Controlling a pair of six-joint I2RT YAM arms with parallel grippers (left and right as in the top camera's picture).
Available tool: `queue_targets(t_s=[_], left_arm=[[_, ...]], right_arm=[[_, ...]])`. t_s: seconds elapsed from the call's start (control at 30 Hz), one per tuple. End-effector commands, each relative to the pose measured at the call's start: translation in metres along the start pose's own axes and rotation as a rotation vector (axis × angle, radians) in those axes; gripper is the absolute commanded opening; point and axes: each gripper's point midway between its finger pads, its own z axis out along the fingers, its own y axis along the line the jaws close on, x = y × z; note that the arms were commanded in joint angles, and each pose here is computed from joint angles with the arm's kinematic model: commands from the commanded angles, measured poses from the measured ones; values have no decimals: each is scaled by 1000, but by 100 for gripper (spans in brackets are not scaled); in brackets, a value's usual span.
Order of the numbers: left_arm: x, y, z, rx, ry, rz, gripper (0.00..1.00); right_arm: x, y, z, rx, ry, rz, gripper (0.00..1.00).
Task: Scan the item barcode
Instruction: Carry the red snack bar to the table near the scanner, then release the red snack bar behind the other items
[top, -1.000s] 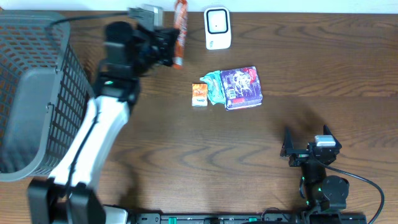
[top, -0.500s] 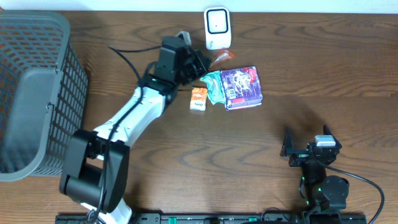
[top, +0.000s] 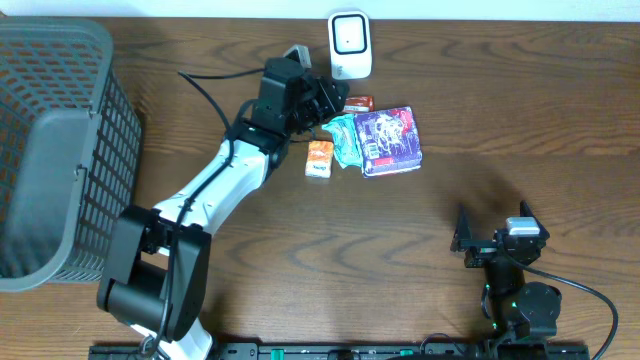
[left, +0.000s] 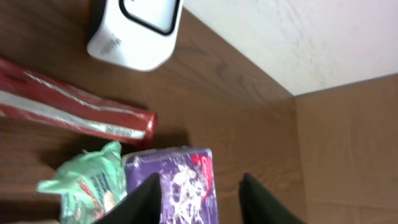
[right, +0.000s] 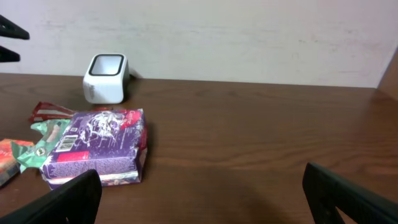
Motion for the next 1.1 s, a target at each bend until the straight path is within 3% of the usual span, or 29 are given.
queue_targets(t_s=[0.0, 0.33, 0.43, 0.6, 0.87, 1.07], left_arm=[[-26, -20, -24, 34, -74, 150, 50], [-44, -38, -90, -8, -112, 376, 88], [-45, -32, -118, -59, -99, 422, 94], [-49, -18, -158, -132, -95, 435, 95], [-53, 30, -214, -293, -78, 318, 96], [-42, 57, -229, -375, -10, 301, 96]], right_arm=[[1, -2, 0, 6, 0, -7, 99], [1, -2, 0, 6, 0, -7, 99], [1, -2, 0, 6, 0, -7, 99], [1, -2, 0, 6, 0, -7, 99], [1, -2, 0, 6, 0, -7, 99], [1, -2, 0, 6, 0, -7, 99]])
